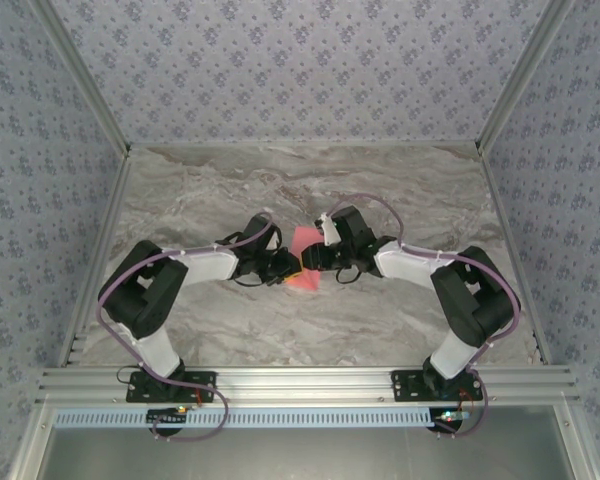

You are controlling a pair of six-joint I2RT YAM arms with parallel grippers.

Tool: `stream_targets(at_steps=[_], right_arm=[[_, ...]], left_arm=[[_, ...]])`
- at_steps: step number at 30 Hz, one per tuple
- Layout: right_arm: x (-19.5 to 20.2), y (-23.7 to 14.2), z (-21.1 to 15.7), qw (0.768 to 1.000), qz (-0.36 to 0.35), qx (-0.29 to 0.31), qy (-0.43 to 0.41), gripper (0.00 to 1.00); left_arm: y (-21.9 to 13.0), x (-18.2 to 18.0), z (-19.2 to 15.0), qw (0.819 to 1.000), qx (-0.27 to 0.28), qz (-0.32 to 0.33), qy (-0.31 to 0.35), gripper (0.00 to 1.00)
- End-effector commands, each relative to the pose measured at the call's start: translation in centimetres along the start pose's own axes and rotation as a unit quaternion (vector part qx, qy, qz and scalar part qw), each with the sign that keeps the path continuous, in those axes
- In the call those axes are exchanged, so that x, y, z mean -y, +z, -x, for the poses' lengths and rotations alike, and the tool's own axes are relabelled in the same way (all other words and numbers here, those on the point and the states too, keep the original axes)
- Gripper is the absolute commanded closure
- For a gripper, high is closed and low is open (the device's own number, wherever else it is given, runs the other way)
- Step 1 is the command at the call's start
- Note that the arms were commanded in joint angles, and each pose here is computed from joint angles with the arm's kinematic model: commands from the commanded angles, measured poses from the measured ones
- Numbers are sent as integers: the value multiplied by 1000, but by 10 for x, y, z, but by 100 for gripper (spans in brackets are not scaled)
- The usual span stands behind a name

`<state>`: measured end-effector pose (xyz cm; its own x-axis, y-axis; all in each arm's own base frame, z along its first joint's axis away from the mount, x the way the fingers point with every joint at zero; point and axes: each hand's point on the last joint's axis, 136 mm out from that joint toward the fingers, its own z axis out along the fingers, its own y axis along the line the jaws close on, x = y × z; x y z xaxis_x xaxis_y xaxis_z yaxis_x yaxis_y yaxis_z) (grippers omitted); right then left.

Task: Fold a paper plane with a square sheet of paper (pick it up from the middle)
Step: Fold the triangle a second time at the center of the table.

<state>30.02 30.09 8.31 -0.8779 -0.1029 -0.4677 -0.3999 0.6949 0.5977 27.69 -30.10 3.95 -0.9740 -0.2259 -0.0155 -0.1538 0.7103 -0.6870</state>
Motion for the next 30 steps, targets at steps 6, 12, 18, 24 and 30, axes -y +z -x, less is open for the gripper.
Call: stream_targets(at_steps=[6, 12, 18, 24, 30], right_arm=[[-4, 9, 2, 1000, 6, -24, 10, 73], [0, 12, -1, 999, -6, -34, 11, 76], [12, 8, -1, 999, -39, -30, 18, 91], [31, 0, -7, 996, -74, -24, 33, 97], [50, 0, -21, 993, -97, -27, 64, 97]], left_arm=[[1, 7, 4, 1000, 3, -5, 9, 82], [1, 7, 4, 1000, 3, -6, 9, 82], [-3, 8, 4, 1000, 7, -2, 13, 82], [-19, 19, 7, 999, 26, -12, 32, 79], [-25, 34, 8, 997, 37, -47, 48, 76]])
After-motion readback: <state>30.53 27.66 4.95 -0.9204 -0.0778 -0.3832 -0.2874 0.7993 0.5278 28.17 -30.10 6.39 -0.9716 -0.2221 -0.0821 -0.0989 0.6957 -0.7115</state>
